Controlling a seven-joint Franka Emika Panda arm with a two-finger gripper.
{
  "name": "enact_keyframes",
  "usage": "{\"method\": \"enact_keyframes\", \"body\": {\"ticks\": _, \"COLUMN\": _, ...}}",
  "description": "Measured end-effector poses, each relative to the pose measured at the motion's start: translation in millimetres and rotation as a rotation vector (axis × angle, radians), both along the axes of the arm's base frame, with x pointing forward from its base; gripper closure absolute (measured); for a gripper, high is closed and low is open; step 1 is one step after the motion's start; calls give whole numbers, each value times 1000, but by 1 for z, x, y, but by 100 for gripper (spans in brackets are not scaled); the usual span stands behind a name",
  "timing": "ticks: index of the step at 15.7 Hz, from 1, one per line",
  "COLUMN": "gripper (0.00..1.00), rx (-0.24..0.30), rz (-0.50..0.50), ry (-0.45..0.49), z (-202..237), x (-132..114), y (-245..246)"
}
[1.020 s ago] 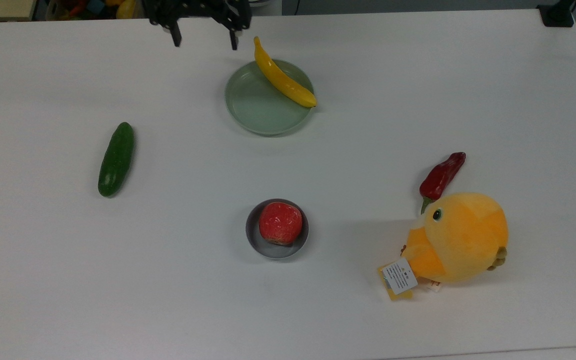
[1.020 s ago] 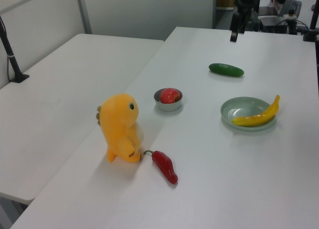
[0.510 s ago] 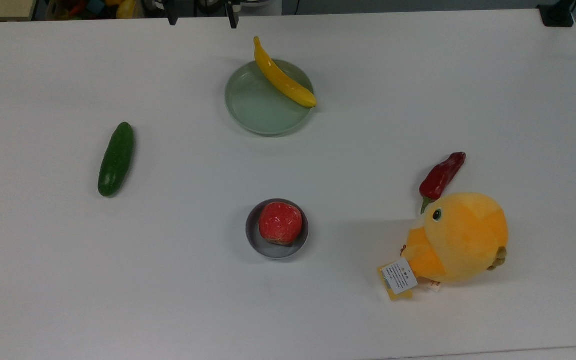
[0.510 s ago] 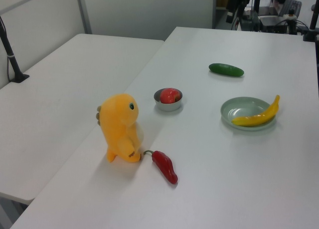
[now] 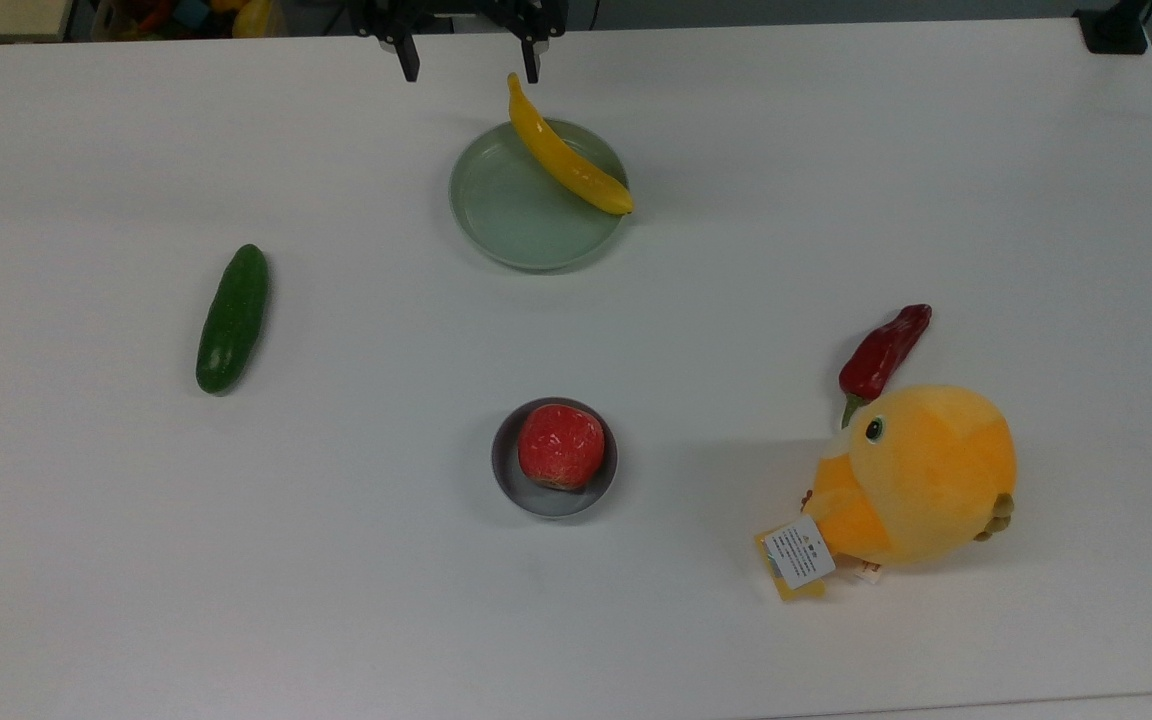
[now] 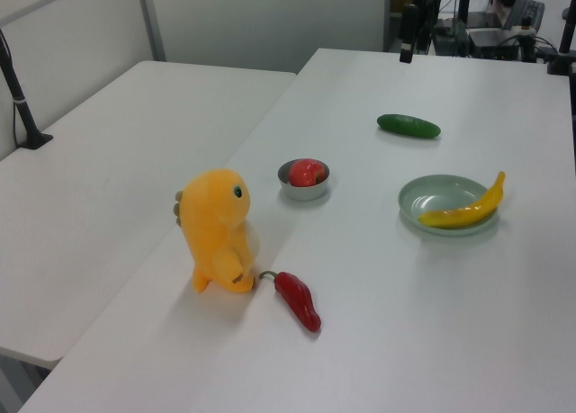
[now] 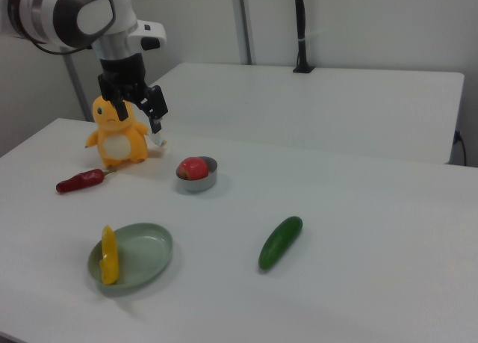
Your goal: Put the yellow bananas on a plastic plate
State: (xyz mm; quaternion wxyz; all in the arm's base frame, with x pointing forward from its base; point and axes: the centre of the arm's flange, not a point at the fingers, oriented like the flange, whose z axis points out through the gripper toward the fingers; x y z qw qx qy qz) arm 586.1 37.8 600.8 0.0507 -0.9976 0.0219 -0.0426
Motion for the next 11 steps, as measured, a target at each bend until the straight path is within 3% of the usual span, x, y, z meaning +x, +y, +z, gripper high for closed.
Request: {"method": "enact_keyframes", "body": {"ticks": 11, "gripper": 0, "rx": 5, "rz": 1, "ry": -46, "z": 2, "x": -9, "y": 2}}
